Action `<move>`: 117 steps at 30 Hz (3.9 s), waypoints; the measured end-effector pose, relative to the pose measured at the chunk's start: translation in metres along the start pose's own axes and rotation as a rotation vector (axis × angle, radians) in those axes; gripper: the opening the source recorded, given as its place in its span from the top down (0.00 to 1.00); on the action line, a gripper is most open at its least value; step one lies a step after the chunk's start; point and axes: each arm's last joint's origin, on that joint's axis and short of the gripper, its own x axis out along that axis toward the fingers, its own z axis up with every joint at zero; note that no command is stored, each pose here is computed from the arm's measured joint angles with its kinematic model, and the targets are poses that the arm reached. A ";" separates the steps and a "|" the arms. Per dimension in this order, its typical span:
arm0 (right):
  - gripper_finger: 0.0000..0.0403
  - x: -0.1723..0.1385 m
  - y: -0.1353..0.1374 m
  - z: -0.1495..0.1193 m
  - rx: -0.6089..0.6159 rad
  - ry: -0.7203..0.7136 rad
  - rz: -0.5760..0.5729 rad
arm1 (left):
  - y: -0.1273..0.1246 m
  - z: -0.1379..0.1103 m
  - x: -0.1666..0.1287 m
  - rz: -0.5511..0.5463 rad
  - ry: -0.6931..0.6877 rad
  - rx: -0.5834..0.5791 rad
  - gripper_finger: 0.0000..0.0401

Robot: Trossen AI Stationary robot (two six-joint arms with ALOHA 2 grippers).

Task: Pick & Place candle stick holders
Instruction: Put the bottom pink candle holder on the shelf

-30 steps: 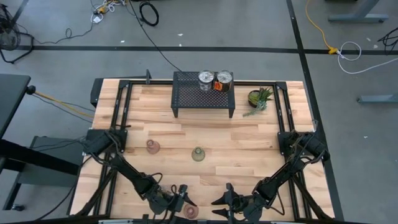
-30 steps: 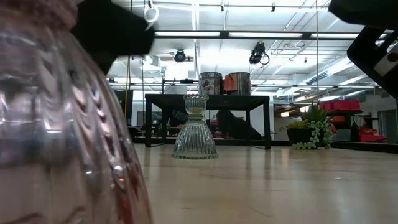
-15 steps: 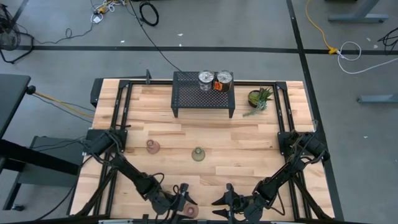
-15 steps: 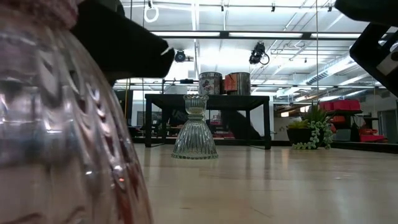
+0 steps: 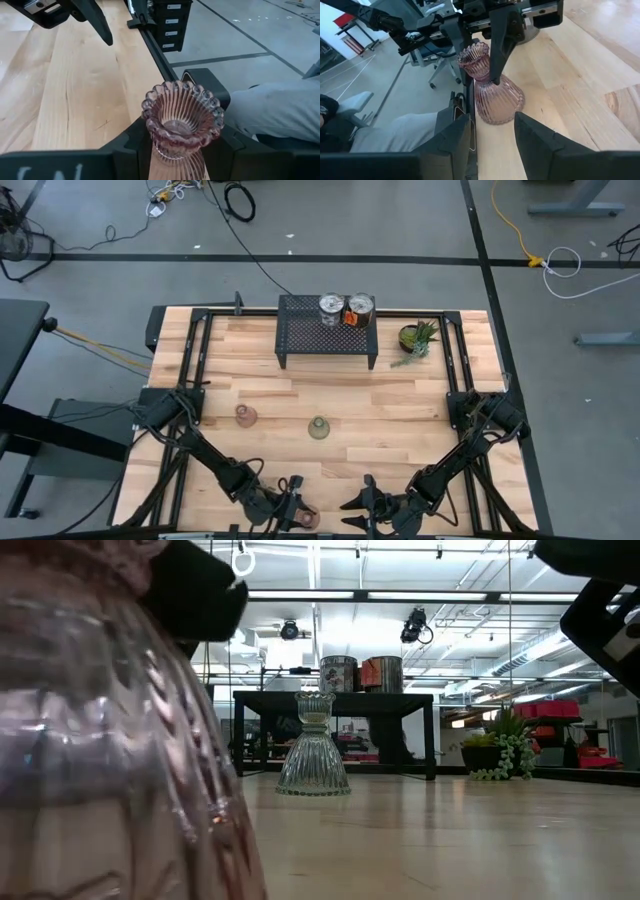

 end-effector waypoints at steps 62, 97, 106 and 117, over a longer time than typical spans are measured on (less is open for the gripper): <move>0.62 0.002 0.001 0.006 -0.089 -0.050 0.007 | 0.308 0.151 -0.123 0.449 -0.056 0.003 0.67; 0.62 0.018 -0.020 0.020 -0.145 -0.044 -0.062 | 0.391 0.135 -0.162 0.487 -0.137 -0.064 0.67; 0.62 0.018 -0.021 0.020 -0.147 -0.041 -0.066 | 0.400 0.126 -0.151 0.522 -0.132 -0.072 0.67; 0.62 0.018 -0.021 0.020 -0.150 -0.038 -0.068 | 0.404 0.125 -0.154 0.543 -0.144 -0.079 0.67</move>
